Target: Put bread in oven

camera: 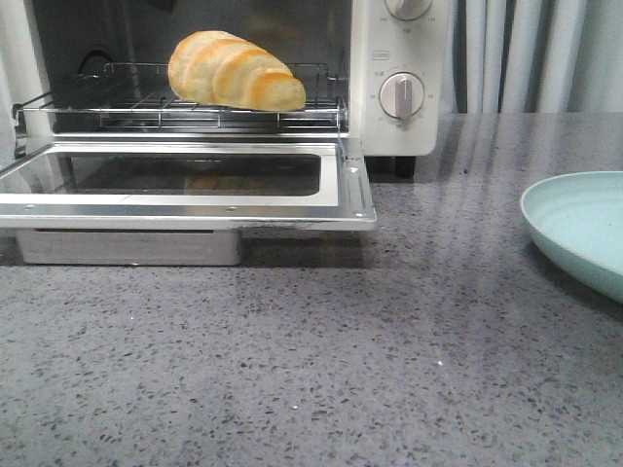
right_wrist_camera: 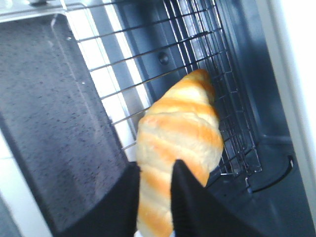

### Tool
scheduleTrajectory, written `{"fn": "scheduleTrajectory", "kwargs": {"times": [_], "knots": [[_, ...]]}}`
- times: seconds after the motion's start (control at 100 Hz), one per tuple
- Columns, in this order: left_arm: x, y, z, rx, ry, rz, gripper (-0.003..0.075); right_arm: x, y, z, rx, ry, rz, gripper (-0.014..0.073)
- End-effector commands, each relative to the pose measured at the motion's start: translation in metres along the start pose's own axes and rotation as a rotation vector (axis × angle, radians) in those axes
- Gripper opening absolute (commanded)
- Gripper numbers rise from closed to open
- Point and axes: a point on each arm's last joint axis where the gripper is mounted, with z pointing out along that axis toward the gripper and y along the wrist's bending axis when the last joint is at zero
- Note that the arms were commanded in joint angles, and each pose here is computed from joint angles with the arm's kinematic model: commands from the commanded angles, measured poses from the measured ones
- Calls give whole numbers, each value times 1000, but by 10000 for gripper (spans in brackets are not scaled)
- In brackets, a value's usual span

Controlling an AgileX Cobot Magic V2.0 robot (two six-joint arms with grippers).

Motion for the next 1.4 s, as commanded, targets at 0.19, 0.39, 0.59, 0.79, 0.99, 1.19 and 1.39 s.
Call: {"fn": "scheduleTrajectory", "kwargs": {"times": [0.19,0.39,0.59,0.79,0.99,1.19,1.39], "knots": [[-12,4,0,-37,-47,-1,-20,10,-28,-82,62,-109,156,-72],[-24,7,-21,-179,-169,77,-20,21,-42,-143,76,-264,233,-72],[-31,3,-41,-248,-248,161,-20,47,-63,-203,140,-405,296,-72],[-31,3,-41,-250,-245,177,-20,77,-75,-250,187,-499,338,-52],[-28,5,-41,-278,-205,247,-20,110,-76,-265,310,-444,372,-52],[-20,10,-40,-346,-111,256,-20,148,-71,-265,366,-441,434,-52],[-15,11,-39,-394,-61,231,-20,193,-62,-253,448,-398,510,-52]]}}
